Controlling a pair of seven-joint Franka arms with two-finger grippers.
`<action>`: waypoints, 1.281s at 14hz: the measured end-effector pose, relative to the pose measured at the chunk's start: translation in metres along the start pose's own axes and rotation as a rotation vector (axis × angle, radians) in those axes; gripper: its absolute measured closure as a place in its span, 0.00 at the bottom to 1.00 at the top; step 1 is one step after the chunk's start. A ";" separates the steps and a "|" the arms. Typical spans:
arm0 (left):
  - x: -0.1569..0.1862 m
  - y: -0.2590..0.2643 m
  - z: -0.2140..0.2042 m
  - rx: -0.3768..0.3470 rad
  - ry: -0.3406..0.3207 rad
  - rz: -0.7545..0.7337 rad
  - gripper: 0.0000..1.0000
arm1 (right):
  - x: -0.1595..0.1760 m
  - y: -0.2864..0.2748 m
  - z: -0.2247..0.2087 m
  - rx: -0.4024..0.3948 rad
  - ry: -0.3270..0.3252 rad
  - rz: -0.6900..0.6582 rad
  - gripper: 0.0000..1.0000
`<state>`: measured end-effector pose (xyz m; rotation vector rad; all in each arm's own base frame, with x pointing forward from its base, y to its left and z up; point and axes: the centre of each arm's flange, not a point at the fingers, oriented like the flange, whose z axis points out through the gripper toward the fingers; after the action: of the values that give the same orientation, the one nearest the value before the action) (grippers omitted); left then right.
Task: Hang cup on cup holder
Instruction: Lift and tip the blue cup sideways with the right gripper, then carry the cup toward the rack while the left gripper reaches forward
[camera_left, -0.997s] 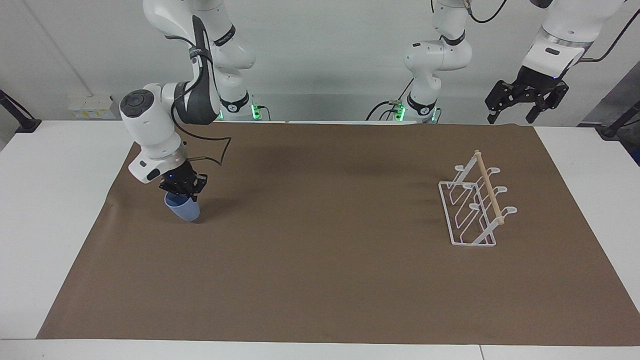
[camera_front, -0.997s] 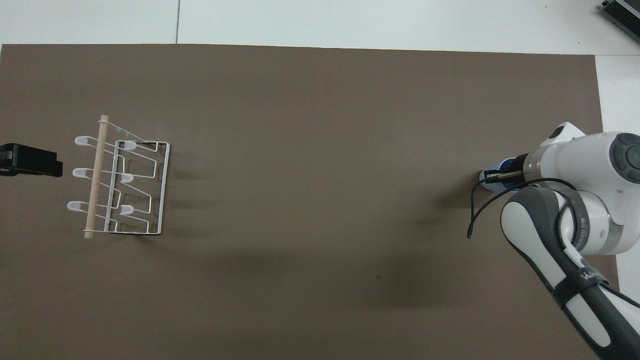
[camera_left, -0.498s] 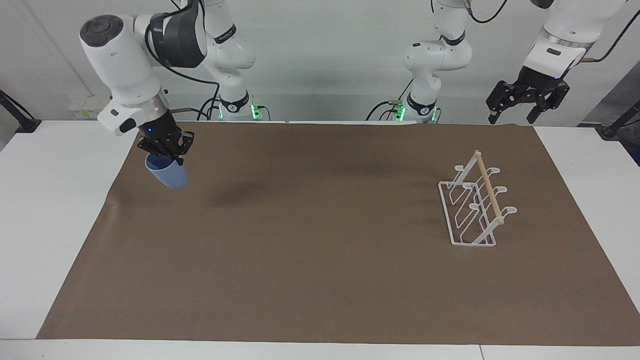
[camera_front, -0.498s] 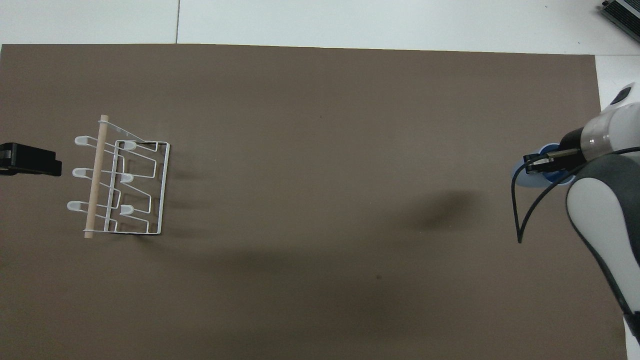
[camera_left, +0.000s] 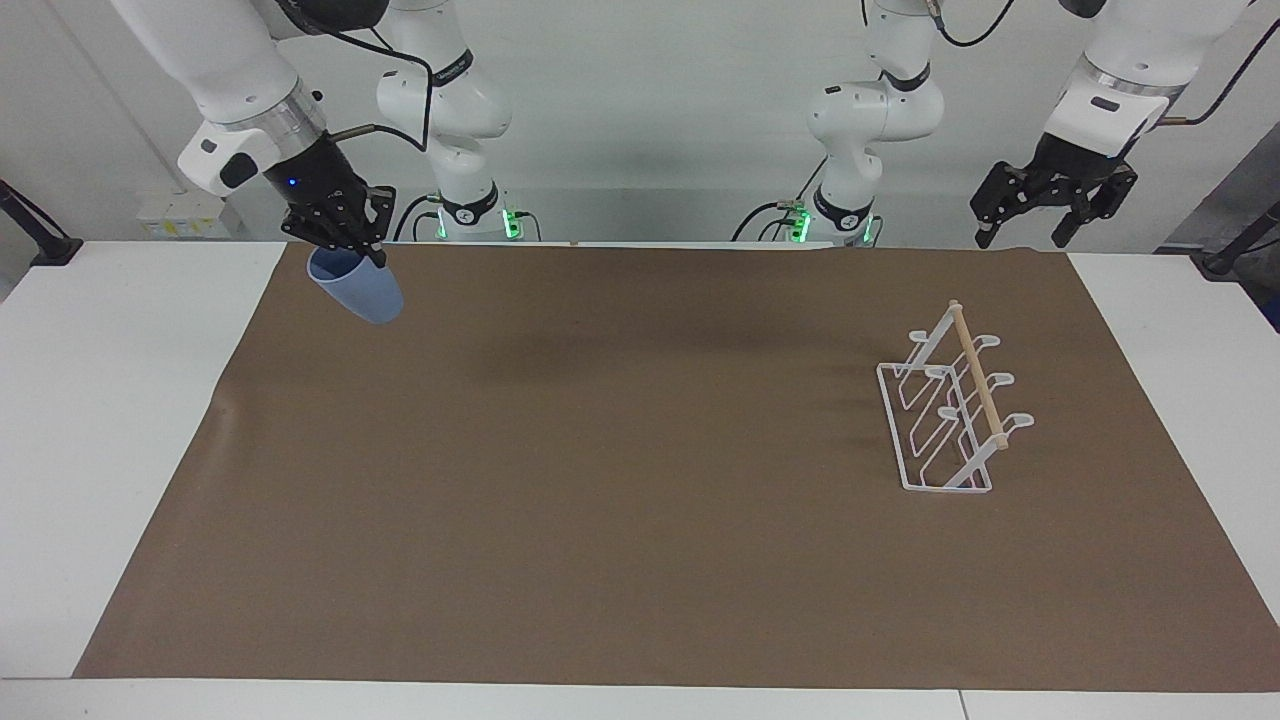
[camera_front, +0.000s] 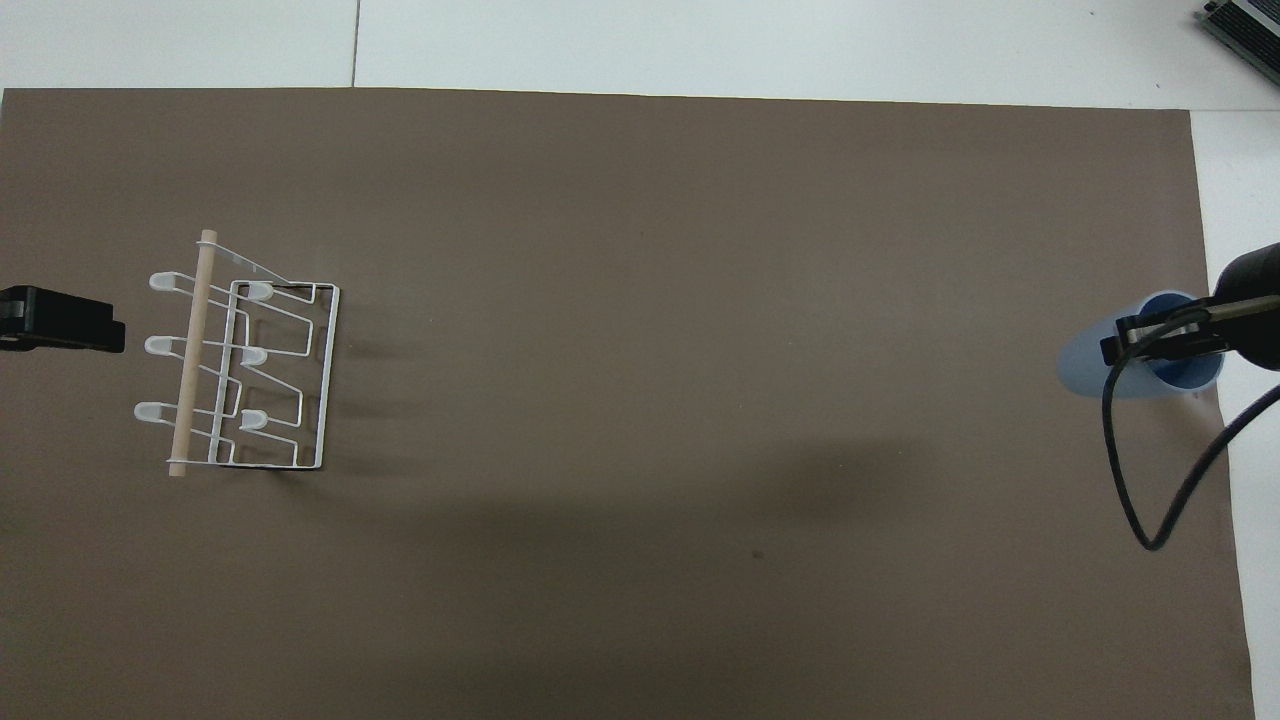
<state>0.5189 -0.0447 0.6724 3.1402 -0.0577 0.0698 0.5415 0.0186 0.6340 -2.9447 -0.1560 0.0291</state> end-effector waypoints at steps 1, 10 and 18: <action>0.000 0.000 0.000 0.000 0.000 0.000 0.00 | 0.003 -0.004 0.000 0.025 0.017 0.022 0.94; 0.000 0.001 0.000 0.000 0.000 0.003 0.00 | 0.030 -0.087 0.008 0.294 0.115 0.457 0.95; 0.000 0.001 0.000 0.000 0.001 0.003 0.00 | 0.039 -0.165 0.014 0.582 0.053 0.998 0.95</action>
<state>0.5189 -0.0461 0.6723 3.1402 -0.0618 0.0710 0.5629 0.1866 0.6515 -2.1519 1.1135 0.1113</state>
